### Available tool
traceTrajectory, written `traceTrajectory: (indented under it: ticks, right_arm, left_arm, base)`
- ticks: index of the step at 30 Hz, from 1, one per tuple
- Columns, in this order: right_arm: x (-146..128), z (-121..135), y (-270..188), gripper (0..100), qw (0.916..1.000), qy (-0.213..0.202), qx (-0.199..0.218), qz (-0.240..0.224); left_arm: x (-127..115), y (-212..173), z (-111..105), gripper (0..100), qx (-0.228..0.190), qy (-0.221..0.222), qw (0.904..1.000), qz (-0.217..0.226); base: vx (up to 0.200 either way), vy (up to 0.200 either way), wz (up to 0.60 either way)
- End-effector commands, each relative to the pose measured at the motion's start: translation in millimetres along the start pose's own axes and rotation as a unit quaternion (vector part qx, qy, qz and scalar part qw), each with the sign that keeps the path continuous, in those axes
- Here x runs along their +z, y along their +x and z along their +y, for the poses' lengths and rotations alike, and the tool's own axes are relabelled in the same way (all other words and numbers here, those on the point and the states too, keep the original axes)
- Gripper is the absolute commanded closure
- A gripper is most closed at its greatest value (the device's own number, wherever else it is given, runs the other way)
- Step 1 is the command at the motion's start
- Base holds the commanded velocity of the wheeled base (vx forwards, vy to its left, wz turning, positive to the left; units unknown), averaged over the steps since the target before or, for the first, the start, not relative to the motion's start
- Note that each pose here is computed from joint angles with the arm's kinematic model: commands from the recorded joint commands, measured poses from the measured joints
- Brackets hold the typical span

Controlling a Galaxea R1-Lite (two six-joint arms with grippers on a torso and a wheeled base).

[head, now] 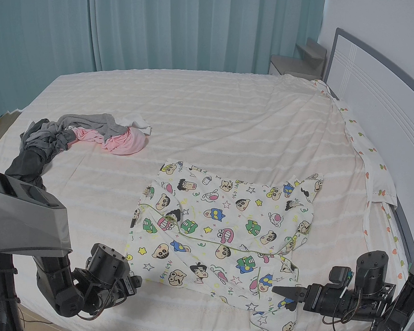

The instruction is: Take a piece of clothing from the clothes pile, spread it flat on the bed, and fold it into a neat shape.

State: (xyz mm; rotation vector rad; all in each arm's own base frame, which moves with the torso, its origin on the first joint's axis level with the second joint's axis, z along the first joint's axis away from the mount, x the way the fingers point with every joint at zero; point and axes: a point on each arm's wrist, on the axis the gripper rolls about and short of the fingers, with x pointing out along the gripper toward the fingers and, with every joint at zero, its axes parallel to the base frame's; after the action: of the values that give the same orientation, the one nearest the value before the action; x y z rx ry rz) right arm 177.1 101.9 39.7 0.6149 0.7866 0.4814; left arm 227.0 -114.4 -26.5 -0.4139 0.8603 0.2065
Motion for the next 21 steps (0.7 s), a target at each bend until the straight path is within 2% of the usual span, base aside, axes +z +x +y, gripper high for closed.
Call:
traceTrajectory:
  ticks: [1, 5, 11, 17, 21]
  right_arm:
    - [-4, -1, -1, 0, 0.9999, -0.013, -0.002, 0.005]
    - [-5, -3, 1, 0, 0.9998, -0.014, -0.013, 0.005]
    - [-6, -4, 3, 0, 0.9997, -0.013, -0.016, 0.009]
    - [-6, -4, 2, 0, 0.9997, -0.014, -0.019, 0.005]
    - [-6, -4, 2, 0, 0.9997, -0.014, -0.021, 0.004]
  left_arm:
    - [-4, 14, -2, 0, 0.005, -0.006, 1.0000, 0.000]
    - [4, 13, -10, 0, -0.027, -0.028, 0.9988, -0.030]
    - [12, 19, -20, 0, -0.046, -0.037, 0.9968, -0.053]
    - [13, 31, -19, 0, -0.036, -0.008, 0.9978, -0.055]
    - [16, 36, -20, 0, -0.035, -0.008, 0.9977, -0.058]
  base:
    - [0.000, 0.000, 0.00]
    - [0.000, 0.000, 0.00]
    - [0.000, 0.000, 0.00]
    - [0.000, 0.000, 0.00]
    - [0.000, 0.000, 0.00]
